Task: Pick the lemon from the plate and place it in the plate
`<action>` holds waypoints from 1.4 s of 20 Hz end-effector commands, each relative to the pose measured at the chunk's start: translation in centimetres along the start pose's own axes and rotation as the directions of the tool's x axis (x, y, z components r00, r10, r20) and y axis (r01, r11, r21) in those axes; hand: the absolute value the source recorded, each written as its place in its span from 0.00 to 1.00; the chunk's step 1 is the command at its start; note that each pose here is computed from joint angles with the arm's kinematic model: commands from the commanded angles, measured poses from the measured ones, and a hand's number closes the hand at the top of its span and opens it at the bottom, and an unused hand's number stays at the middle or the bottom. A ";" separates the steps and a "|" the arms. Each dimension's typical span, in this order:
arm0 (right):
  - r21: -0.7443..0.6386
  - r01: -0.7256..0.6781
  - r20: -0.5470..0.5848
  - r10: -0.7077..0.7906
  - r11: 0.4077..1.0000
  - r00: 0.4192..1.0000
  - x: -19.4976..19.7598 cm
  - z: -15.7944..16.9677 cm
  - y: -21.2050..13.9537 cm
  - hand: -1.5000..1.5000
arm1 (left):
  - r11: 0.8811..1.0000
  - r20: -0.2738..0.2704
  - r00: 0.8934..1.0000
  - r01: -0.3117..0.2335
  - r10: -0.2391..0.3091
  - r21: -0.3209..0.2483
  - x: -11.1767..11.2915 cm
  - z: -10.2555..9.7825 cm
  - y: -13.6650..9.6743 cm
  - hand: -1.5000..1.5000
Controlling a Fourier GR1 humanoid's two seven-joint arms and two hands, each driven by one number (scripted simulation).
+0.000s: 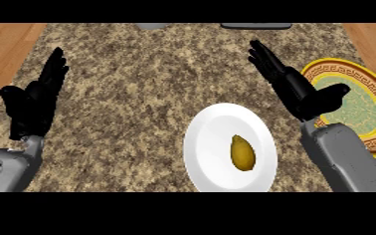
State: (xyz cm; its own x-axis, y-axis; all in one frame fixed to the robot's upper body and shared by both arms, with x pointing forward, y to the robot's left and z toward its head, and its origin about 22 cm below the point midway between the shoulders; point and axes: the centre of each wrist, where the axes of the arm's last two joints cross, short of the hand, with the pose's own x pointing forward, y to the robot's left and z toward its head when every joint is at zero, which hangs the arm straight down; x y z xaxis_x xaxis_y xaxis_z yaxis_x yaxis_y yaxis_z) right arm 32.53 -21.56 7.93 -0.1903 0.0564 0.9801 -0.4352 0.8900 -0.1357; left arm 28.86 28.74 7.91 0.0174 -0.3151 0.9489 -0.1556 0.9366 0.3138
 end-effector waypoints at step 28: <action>0.316 -0.427 0.172 0.391 0.847 0.904 -9.3 7.6 -5.9 0.00 | 0.982 -0.181 0.974 -0.157 0.136 -0.109 -5.2 1.1 -1.8 0.50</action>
State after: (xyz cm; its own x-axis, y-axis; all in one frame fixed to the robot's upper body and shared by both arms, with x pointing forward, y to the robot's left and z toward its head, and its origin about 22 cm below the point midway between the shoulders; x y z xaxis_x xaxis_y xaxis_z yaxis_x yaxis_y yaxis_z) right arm 30.69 -31.60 -2.22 -0.4738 0.2900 0.8315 -0.5506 0.6394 -0.5367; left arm 28.19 28.60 2.43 0.1622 -0.1614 0.9735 -0.0456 0.9843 0.1708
